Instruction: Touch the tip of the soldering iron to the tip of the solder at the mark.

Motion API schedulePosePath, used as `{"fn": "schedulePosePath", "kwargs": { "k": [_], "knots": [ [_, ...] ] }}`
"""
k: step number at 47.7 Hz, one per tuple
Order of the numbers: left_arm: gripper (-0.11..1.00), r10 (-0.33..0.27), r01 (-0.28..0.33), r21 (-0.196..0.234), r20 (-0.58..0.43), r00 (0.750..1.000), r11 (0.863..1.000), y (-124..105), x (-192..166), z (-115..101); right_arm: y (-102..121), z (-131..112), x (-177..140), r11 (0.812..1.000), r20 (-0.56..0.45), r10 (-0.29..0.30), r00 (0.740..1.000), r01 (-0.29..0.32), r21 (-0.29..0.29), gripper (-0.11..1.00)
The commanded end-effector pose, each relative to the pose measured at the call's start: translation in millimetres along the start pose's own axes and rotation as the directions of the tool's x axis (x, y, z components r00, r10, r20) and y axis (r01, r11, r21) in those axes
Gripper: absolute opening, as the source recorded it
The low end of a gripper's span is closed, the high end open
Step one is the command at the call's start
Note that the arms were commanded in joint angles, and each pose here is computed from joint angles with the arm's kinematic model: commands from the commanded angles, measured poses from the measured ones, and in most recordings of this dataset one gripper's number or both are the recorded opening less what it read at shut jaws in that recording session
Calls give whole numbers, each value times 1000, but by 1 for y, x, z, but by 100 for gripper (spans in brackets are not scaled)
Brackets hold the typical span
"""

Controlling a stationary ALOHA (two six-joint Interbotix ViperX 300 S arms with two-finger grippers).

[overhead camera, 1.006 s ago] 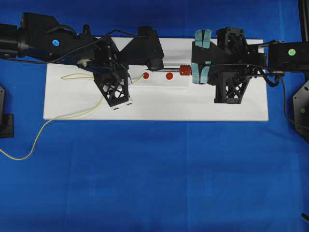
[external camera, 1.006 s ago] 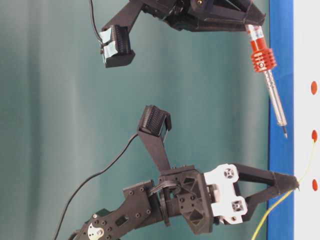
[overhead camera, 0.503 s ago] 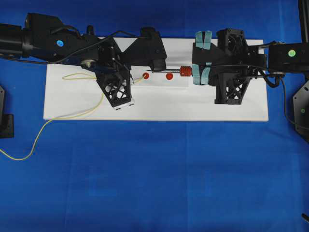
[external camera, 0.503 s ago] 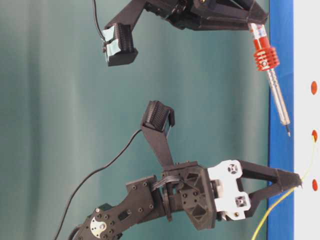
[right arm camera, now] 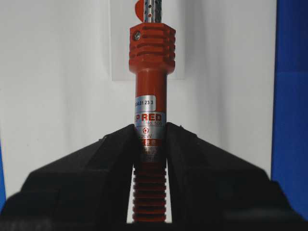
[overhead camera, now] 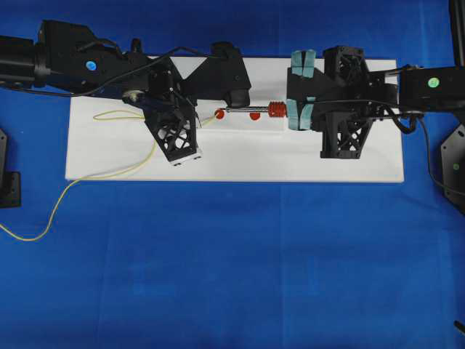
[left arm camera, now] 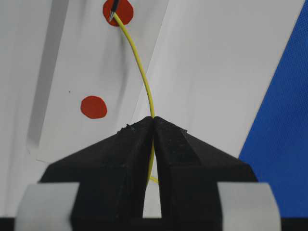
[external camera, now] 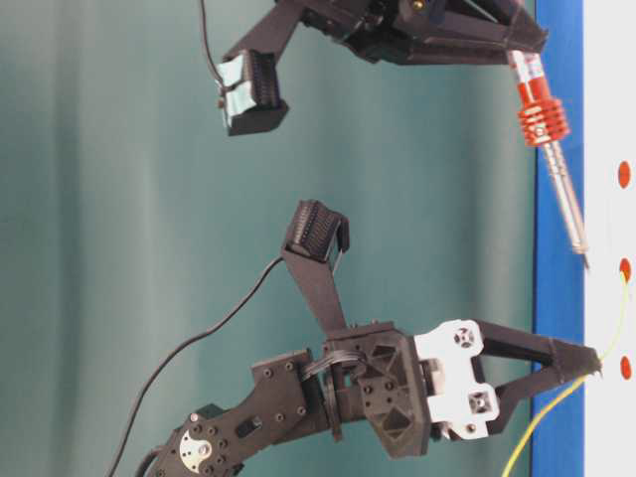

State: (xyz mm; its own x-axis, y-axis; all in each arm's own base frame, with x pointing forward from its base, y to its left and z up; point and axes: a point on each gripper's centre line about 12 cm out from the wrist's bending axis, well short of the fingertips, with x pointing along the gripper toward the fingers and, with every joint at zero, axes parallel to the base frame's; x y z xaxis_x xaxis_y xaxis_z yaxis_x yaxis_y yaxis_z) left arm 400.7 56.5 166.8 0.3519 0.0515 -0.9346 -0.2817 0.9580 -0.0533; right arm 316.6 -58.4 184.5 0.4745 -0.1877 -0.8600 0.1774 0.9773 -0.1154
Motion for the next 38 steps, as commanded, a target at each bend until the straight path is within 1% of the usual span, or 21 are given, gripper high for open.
{"fn": "schedulePosePath", "kwargs": {
  "k": [1, 15, 38],
  "knots": [
    [1, -6, 6, 4, 36, 999, 1000, -2, -10, 9, -1, 4, -1, 1000, 18, 0, 1000, 0, 5, 7],
    [1, -7, 7, 7, 36, 999, 1000, -4, -11, 8, 0, -1, 10, 1000, -7, 3, 1000, -3, 2, 7],
    [1, -7, 6, 8, 30, 1000, 1000, -4, -11, 8, 0, -1, 11, 1000, -10, 2, 1000, -2, 0, 7]
  ]
}}
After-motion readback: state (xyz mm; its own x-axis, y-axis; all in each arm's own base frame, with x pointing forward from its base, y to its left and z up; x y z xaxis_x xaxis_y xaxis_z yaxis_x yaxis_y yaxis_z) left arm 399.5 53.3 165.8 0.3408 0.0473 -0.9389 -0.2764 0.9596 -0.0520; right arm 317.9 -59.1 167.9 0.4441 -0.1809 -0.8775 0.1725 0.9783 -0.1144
